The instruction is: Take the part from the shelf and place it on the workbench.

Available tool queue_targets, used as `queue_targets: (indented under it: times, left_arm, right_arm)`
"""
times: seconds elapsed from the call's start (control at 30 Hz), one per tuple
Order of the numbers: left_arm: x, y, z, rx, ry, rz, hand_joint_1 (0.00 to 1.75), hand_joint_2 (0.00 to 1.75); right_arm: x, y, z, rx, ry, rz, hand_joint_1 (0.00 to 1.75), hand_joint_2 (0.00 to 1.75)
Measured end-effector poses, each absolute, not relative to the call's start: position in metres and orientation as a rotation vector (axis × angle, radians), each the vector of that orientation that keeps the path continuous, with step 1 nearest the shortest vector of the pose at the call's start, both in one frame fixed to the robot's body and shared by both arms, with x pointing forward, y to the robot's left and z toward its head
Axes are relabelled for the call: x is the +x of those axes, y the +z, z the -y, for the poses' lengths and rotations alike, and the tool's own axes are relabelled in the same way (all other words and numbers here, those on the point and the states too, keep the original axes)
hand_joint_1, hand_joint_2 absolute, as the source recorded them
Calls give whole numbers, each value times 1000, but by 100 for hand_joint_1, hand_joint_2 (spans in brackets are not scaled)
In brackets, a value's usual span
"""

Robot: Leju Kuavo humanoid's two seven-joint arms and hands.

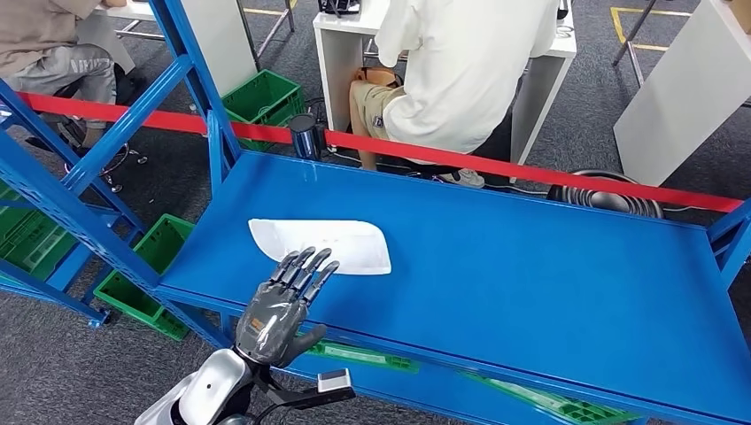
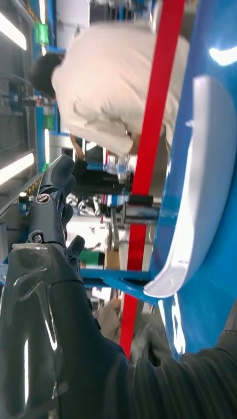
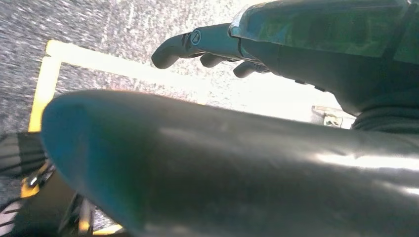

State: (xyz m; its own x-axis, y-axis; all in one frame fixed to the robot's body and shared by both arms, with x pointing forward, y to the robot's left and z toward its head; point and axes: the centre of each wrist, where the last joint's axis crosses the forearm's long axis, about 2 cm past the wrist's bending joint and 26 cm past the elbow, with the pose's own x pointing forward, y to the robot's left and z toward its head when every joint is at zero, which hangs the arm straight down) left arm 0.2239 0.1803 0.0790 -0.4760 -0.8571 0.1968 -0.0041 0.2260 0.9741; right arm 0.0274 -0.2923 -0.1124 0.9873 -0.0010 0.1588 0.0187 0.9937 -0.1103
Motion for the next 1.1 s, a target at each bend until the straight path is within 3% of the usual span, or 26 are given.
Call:
queue_targets:
  times: [0.67,1.1]
  left_arm:
    - [236,37,-232,1032,-1411,1436,0,175]
    - [282,26,-251,1072,-1422,1586,0,175]
  right_arm:
    - [46,-110,288,-116,56,158,0,0]
    - [60,-109,294,-137,129,175,0,0]
